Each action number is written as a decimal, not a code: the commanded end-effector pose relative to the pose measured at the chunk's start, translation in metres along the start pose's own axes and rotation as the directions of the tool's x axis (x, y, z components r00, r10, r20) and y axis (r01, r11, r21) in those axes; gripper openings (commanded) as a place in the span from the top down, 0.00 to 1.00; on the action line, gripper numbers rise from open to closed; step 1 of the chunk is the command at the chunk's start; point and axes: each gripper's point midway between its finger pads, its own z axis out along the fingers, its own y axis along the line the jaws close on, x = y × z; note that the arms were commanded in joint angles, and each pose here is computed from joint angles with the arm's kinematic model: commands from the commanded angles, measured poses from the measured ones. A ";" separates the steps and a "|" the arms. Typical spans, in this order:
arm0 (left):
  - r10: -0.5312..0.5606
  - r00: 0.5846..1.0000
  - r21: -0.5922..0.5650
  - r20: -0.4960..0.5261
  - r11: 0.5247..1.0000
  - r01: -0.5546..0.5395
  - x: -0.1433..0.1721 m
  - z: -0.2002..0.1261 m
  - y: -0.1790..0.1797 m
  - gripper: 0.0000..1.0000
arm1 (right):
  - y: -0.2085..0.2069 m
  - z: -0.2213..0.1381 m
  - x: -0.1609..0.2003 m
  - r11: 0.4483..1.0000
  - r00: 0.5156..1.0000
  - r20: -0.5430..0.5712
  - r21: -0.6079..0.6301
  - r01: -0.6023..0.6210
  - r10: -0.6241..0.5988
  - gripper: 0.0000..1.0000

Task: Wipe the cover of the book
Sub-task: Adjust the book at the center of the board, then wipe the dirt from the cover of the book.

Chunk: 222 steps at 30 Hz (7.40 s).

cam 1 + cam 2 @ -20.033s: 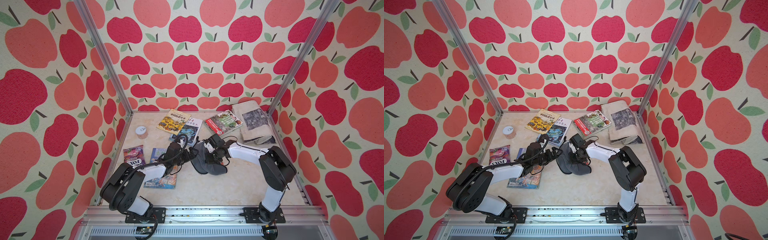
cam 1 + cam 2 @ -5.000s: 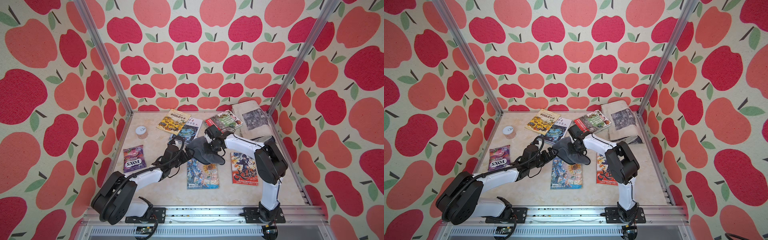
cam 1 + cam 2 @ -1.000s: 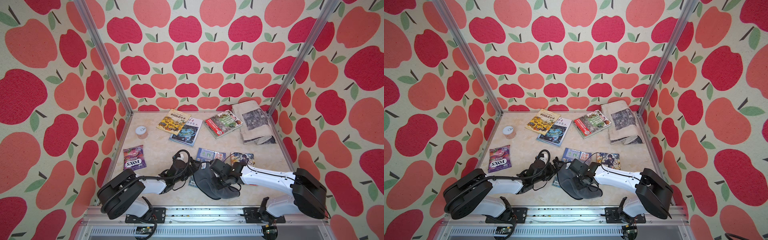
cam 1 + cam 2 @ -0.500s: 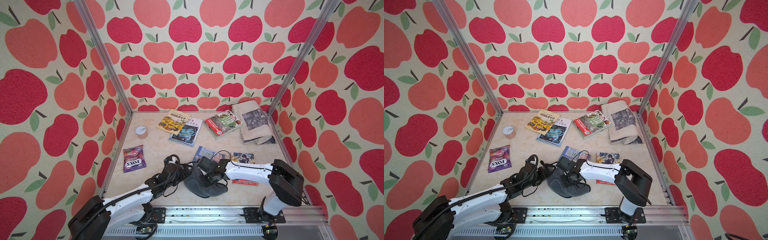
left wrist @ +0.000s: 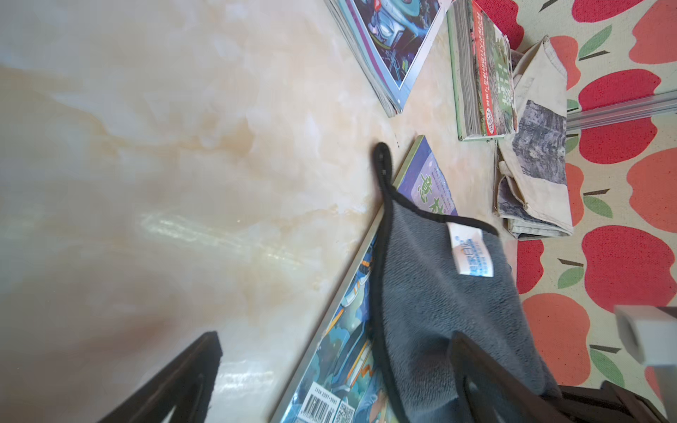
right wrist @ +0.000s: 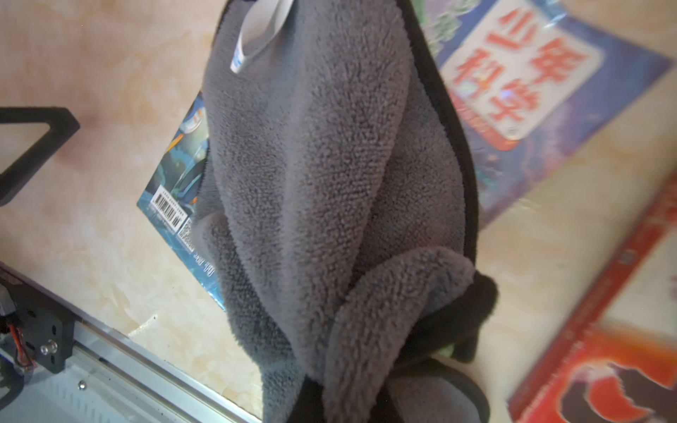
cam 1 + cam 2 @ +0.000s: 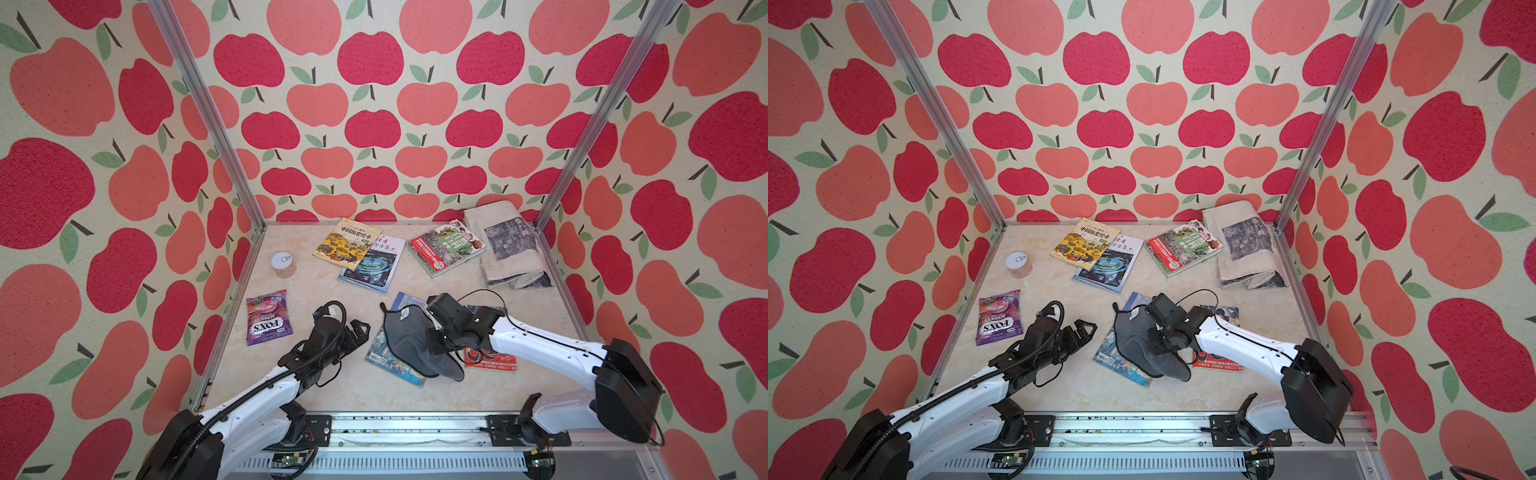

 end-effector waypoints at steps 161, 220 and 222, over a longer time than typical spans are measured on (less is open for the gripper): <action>-0.075 0.997 0.082 -0.032 0.994 0.077 -0.007 0.027 -0.014 0.01 | 0.064 0.124 -0.130 0.983 0.979 -0.191 -0.182 0.038 -0.073 1.00; -0.096 0.995 0.076 -0.026 0.992 0.098 -0.010 0.033 0.002 0.01 | -0.019 0.113 -0.102 0.996 0.983 -0.174 -0.051 -0.070 0.060 1.00; -0.089 0.995 0.080 -0.035 0.993 0.091 -0.007 0.035 -0.003 0.01 | -0.012 0.108 -0.091 0.998 0.984 -0.175 -0.045 -0.041 0.032 1.00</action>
